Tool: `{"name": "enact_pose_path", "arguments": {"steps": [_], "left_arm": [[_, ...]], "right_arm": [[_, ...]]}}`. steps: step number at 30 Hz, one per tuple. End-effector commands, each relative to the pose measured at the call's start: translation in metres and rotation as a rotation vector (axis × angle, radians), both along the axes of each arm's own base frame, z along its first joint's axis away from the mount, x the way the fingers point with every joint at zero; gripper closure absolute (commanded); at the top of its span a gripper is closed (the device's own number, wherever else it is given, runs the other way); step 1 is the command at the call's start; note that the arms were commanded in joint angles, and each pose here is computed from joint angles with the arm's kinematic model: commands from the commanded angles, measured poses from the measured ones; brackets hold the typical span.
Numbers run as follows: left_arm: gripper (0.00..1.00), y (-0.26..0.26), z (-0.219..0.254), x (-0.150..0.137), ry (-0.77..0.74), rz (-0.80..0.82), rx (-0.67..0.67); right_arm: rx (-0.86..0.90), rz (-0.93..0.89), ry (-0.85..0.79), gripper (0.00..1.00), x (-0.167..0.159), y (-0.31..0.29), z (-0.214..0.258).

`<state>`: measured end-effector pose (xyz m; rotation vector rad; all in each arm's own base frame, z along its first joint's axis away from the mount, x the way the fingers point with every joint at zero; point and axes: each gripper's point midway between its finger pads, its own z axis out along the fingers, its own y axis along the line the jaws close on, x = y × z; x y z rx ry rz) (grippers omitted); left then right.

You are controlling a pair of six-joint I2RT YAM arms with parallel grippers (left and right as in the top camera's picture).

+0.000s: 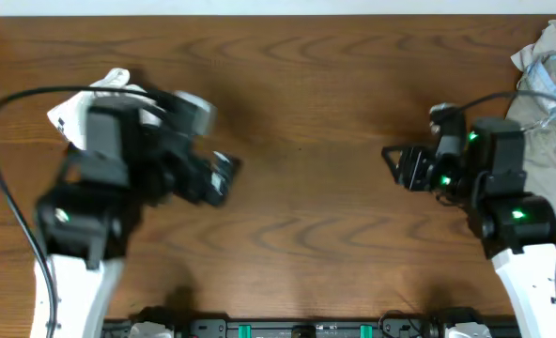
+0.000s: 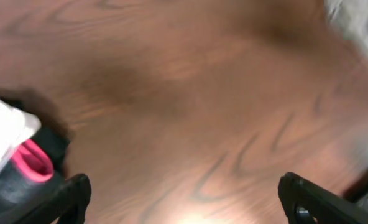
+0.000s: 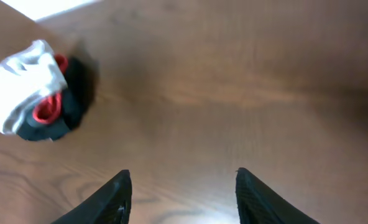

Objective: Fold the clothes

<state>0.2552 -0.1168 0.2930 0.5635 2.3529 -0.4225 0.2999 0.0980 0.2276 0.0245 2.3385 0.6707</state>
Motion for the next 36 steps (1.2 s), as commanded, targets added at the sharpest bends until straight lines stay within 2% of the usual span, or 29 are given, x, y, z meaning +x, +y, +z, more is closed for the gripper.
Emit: {"name": "enact_pose_path", "arguments": {"steps": [1,3,4,6,12,29,33,36], "left_arm": [[0.01,0.039,0.010,-0.015,-0.128,0.210,0.303],[0.02,0.045,0.009,-0.029,-0.125,0.248,0.341],[0.02,0.046,0.007,-0.035,-0.114,0.254,0.345],[0.02,0.046,0.003,-0.042,-0.087,0.262,0.337],[0.02,0.048,-0.008,-0.047,-0.038,0.263,0.363],[0.02,0.046,-0.012,-0.044,-0.021,0.260,0.378],[0.02,0.046,-0.012,-0.044,-0.021,0.260,0.378],[0.02,0.046,-0.012,-0.044,-0.021,0.260,0.379]], "right_arm": [[-0.042,0.001,-0.089,0.44,-0.002,-0.007,0.038],[-0.042,0.001,-0.089,0.38,-0.010,-0.007,0.046],[-0.042,0.000,-0.088,0.30,-0.014,-0.008,0.048],[-0.043,0.000,-0.078,0.01,-0.023,-0.009,0.048],[-0.047,0.001,-0.026,0.01,-0.040,-0.010,0.041],[-0.021,0.022,0.037,0.01,-0.051,-0.005,0.033],[-0.065,-0.032,-0.021,0.01,-0.040,-0.016,0.040],[-0.149,0.004,-0.114,0.01,-0.036,-0.021,0.049]]}}
